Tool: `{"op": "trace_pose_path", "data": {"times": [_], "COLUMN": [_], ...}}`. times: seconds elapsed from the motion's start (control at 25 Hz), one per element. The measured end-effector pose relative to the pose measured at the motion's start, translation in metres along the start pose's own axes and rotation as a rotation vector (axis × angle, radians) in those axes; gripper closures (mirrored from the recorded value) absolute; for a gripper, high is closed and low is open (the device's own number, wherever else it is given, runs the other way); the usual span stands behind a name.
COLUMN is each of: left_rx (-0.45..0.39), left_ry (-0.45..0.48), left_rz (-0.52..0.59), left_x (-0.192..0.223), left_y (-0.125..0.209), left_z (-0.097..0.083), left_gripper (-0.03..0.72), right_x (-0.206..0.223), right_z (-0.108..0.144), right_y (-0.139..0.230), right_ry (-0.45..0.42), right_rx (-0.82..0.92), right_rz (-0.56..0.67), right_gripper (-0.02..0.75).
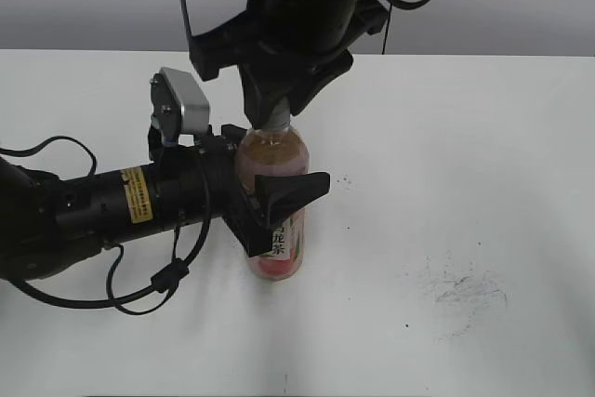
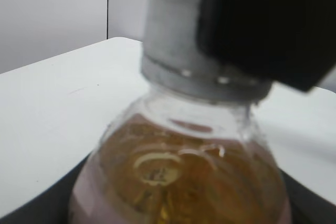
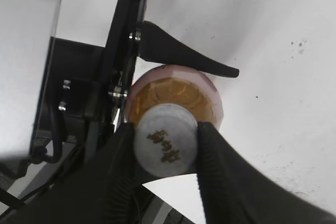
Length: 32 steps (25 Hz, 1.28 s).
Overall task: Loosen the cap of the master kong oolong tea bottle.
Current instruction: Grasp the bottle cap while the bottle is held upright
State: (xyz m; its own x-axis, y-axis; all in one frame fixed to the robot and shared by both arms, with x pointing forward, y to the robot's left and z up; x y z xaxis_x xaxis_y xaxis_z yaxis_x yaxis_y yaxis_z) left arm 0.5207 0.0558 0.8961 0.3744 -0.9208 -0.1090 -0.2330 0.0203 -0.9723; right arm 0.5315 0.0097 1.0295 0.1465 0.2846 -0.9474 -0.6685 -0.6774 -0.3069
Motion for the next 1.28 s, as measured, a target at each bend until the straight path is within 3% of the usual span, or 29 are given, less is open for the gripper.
{"op": "trace_pose_path", "data": {"times": [0.28,0.68,1.0,1.28], "left_rx": [0.0,0.007,0.019,0.025], "left_ry": [0.0,0.007,0.015,0.022], "left_rz": [0.0,0.002,0.003,0.004], "left_x": [0.0,0.0,0.0,0.0], "left_y": [0.0,0.0004,0.0004,0.0005], "left_z": [0.0,-0.001,-0.0021,-0.0031], "left_gripper": [0.242,0.242,0.242,0.242], "right_x": [0.0,-0.0001,-0.0032,-0.0029], "right_z": [-0.0003,-0.0012,-0.0014,0.0048], "right_y": [0.0,0.0,-0.0002,0.0006], "right_ry": [0.0,0.002,-0.002,0.004], "right_rx": [-0.212,-0.954,-1.655,-2.027], "right_rz": [0.0,0.001,-0.016,-0.004], "right_gripper": [0.465,0.465,0.465,0.465]}}
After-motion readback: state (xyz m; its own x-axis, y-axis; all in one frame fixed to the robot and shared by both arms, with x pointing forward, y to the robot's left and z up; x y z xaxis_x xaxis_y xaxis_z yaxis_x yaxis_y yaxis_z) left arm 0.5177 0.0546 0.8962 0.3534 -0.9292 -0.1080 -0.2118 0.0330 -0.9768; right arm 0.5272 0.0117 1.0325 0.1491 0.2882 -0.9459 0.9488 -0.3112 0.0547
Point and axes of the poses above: a point on each arm's last joint axis where the gripper is mounted, x pointing out along that axis toward the gripper, z along the wrist's bending axis when the last joint is at zero, y = z × x, the point moved 5 cm from there along x, pointing out along that axis toward the gripper, and after that the axes turned 6 degrees about -x, right-handed, at the moved point
